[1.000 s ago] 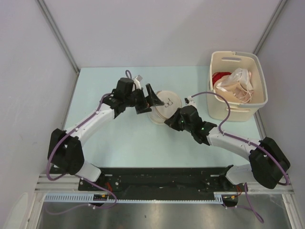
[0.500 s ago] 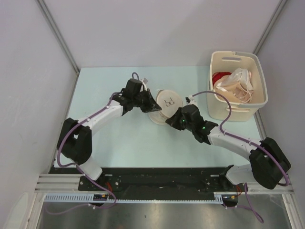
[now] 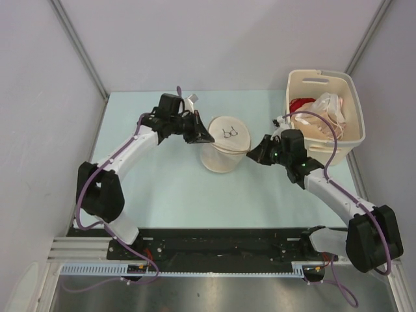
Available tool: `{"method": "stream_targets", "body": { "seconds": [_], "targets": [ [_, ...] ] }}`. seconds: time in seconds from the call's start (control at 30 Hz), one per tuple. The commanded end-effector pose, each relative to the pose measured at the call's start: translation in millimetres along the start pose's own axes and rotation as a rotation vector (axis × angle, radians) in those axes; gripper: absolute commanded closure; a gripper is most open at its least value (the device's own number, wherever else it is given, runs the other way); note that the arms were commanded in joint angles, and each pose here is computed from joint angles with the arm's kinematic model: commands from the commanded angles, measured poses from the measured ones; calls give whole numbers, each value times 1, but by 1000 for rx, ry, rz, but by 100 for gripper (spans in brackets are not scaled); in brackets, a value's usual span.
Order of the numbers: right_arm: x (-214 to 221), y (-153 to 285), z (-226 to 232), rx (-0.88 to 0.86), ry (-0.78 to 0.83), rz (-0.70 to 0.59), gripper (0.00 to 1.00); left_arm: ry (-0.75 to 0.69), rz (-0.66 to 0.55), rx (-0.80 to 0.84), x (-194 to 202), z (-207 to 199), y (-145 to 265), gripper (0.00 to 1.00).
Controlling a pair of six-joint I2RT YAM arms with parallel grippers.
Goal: Unzip the laundry bag and remove the bra
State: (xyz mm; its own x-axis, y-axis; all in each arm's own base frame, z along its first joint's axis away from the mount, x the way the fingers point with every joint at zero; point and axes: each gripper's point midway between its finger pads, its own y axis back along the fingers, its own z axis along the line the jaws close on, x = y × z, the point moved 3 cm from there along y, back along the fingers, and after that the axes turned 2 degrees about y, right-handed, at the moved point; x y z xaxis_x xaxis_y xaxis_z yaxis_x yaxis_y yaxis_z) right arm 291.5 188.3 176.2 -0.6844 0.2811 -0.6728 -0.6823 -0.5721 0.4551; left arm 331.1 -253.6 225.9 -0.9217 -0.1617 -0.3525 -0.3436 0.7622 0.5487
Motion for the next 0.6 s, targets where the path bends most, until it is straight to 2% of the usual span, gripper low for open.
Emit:
{"method": "stream_targets", "body": {
  "seconds": [0.0, 0.13, 0.17, 0.23, 0.27, 0.3, 0.37, 0.4, 0.47, 0.5, 0.57],
  "targets": [
    [-14, 4, -24, 20, 63, -15, 100, -131, -28, 119, -7, -30, 36, 99],
    [-15, -17, -28, -1, 53, -3, 100, -128, -24, 166, -2, -35, 38, 100],
    [-7, -22, -37, 39, 47, 40, 100, -122, -18, 168, 0, -34, 36, 100],
    [-6, -19, -52, 159, 32, 44, 94, -115, -11, 171, 1, -33, 36, 100],
    [-4, -14, -55, 191, 30, 51, 90, -115, -12, 168, 2, -32, 36, 100],
    [-13, -4, -53, 215, 46, 5, 78, -115, -9, 164, 2, -30, 35, 99],
    [-15, 9, -41, 215, 83, -20, 63, -106, -3, 152, 3, -27, 33, 100],
    [-25, 23, -32, 227, 119, -86, 52, -104, -3, 148, 3, -25, 32, 100],
    [-24, 33, -13, 207, 166, -116, 45, -94, -3, 126, 3, -19, 28, 99],
    [-31, 42, -6, 224, 187, -169, 42, -89, 0, 115, 3, -17, 26, 100],
    [-26, 45, 9, 236, 237, -196, 41, -81, 10, 109, 4, -13, 22, 100]
  ]
}}
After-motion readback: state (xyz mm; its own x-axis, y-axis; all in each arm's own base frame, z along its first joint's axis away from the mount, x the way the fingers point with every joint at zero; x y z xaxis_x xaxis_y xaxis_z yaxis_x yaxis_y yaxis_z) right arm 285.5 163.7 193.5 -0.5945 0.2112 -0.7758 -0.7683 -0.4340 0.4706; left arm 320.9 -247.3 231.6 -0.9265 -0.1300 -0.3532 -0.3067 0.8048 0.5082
